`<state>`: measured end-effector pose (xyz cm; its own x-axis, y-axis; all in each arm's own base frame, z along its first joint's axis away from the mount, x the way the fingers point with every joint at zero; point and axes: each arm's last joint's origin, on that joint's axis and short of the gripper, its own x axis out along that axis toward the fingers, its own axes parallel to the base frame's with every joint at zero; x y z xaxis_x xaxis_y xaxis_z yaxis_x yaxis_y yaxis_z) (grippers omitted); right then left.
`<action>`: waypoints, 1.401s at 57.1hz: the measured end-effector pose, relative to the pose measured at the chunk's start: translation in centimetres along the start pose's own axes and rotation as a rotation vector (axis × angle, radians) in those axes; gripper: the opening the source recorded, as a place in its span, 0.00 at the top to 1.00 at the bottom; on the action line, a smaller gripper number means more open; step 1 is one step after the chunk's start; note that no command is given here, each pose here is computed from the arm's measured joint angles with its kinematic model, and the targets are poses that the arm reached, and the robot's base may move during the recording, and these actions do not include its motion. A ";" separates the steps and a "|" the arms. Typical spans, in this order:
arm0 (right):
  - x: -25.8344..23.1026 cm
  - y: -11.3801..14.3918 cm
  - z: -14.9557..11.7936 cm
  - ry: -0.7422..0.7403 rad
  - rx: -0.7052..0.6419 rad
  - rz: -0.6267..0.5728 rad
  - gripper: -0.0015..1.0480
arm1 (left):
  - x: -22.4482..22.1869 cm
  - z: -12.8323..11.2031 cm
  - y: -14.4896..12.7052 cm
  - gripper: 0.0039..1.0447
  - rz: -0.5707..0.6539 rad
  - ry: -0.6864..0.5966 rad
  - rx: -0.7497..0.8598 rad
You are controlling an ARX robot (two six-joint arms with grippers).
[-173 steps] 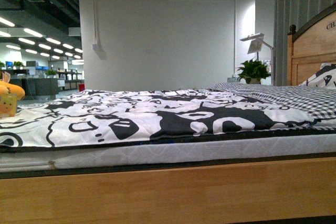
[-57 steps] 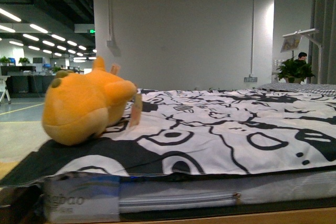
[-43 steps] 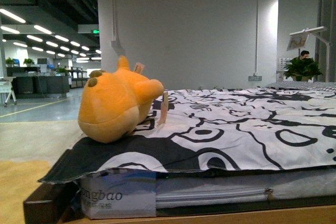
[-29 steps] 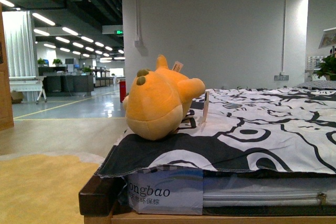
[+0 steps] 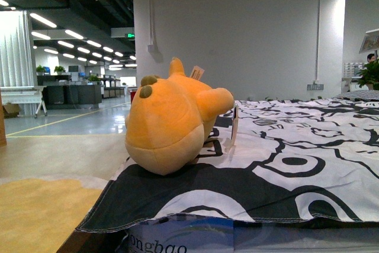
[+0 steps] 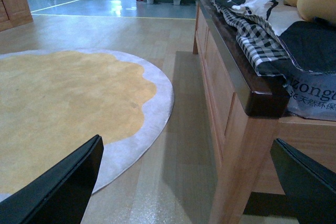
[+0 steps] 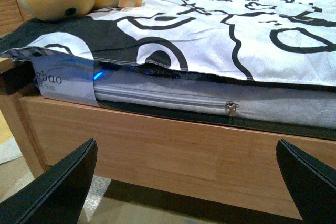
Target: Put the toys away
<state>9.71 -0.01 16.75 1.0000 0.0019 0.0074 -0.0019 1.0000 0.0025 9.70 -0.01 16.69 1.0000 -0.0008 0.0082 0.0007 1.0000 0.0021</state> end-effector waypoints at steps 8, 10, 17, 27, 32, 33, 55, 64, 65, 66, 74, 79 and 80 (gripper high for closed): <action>0.0 0.0 0.0 0.000 0.000 0.000 0.00 | 0.0 0.0 0.0 0.05 0.000 0.000 0.000; 0.0 0.0 0.0 0.000 0.000 0.000 0.00 | 0.0 0.0 0.0 0.05 0.000 0.000 0.000; 0.0 0.0 0.0 0.000 0.000 0.000 0.00 | 0.0 0.0 0.0 0.05 0.000 0.000 0.000; 0.2 -1.7 1.5 -0.118 -0.053 -0.058 0.00 | 0.0 0.0 0.0 0.05 0.000 0.000 0.000; 0.2 -2.7 2.7 -0.146 -0.037 -0.105 0.00 | 0.0 0.0 0.0 0.05 0.000 0.000 0.000; 0.2 -2.8 2.9 -0.147 -0.033 -0.109 0.00 | 0.0 0.0 0.0 0.05 0.000 0.000 0.000; 3.3 0.2 11.5 -0.312 0.002 0.043 0.00 | 0.0 0.0 0.0 0.05 0.000 0.000 0.000; 6.1 2.8 15.8 -0.339 -0.024 0.140 0.00 | 0.0 0.0 0.0 0.05 0.000 0.000 0.000; 6.5 3.0 16.2 -0.336 -0.024 0.149 0.00 | 0.0 0.0 0.0 0.05 0.000 0.000 0.000; 6.7 3.2 16.4 -0.335 -0.026 0.154 0.00 | 0.0 0.0 0.0 0.05 0.000 0.000 0.000; 10.3 4.8 17.9 -0.282 -0.041 0.180 0.00 | 0.0 0.0 0.0 0.05 0.000 0.000 0.000; 12.7 5.5 18.6 -0.250 -0.046 0.171 0.00 | 0.0 0.0 0.0 0.05 0.000 0.000 0.000; 13.2 5.7 18.8 -0.244 -0.046 0.168 0.00 | 0.0 0.0 0.0 0.05 0.000 0.000 0.000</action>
<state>22.76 5.68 35.67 0.9545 0.1719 0.2438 -0.1609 0.9849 -0.0644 9.70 -0.01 16.69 1.0000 -0.0004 0.0082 0.0004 1.0000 0.0021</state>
